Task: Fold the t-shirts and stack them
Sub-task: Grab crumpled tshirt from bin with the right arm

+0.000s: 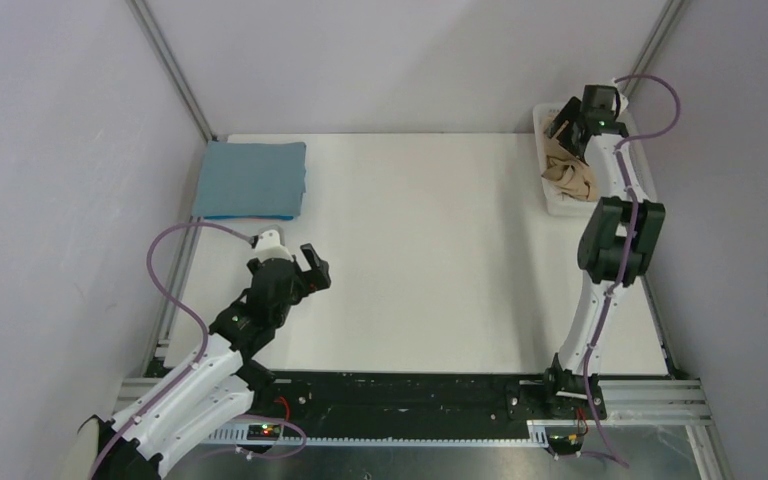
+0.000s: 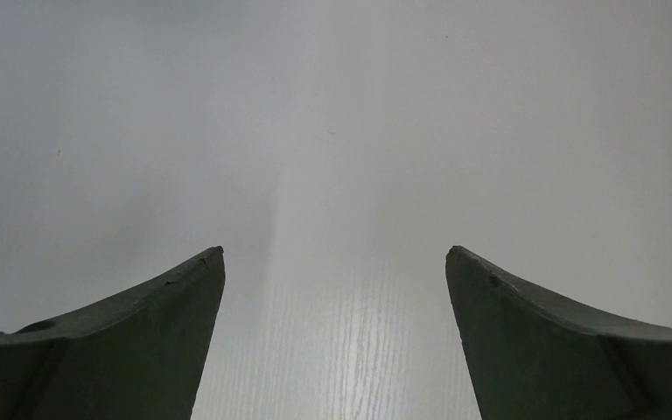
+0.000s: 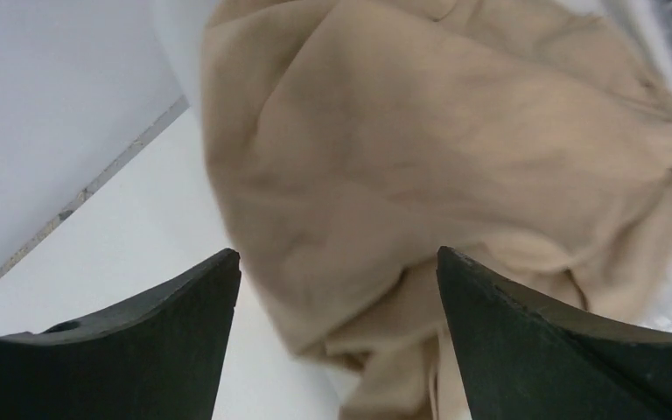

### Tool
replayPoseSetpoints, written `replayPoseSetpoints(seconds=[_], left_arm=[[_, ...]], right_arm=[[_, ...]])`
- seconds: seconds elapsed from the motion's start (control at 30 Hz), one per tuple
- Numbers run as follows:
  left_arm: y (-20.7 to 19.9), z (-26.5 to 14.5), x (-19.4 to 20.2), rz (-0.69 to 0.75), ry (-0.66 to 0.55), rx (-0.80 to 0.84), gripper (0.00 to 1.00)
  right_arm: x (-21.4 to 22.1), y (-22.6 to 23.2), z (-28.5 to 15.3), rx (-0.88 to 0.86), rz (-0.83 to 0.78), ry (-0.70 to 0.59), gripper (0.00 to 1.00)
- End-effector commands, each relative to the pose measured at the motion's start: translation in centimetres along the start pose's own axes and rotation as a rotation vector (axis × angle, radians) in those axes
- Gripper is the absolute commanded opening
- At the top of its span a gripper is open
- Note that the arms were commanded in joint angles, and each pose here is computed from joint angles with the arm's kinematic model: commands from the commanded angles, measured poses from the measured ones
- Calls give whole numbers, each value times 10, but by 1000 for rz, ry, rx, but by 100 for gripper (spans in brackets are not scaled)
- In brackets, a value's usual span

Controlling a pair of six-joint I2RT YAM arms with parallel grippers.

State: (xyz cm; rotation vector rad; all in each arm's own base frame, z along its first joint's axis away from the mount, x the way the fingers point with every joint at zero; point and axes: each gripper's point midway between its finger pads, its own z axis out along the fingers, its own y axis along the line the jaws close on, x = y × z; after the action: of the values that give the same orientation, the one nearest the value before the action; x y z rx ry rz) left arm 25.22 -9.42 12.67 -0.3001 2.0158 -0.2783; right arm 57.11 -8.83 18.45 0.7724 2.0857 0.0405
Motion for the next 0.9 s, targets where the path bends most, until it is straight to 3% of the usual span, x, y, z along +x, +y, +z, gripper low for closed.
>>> replayPoseSetpoints(seconds=[0.0, 0.1, 0.17, 0.2, 0.23, 0.27, 0.33, 0.5, 0.67, 0.87], left_arm=[[-5, 0, -22, -6, -71, -5, 100], [-4, 0, -22, -6, -72, -7, 100], [-4, 0, -23, -6, -76, -10, 100], [-3, 0, -23, -7, -76, -14, 100], [-2, 0, -23, -7, -78, -18, 100], [-2, 0, -23, -8, -78, -17, 100], [-4, -1, -25, -13, -82, -8, 100], [-8, -6, -29, -32, -100, 22, 100], [-10, -13, -29, -57, -117, 64, 100], [-11, -23, -27, -93, -136, 116, 100]], right_arm=[[7, 12, 29, -61, 69, 79, 83], [21, 19, 42, -97, 76, 127, 74], [24, 20, 44, -108, 79, 132, 64], [27, 19, 44, -106, 80, 138, 44], [22, 20, 40, -111, 82, 127, 33], [19, 20, 35, -113, 82, 117, 15], [1, 22, 20, -120, 87, 64, 0], [-70, 33, -46, -168, 100, -139, 0], [-139, 56, -164, -300, 56, -366, 0], [-155, 110, -308, -625, -77, -506, 0]])
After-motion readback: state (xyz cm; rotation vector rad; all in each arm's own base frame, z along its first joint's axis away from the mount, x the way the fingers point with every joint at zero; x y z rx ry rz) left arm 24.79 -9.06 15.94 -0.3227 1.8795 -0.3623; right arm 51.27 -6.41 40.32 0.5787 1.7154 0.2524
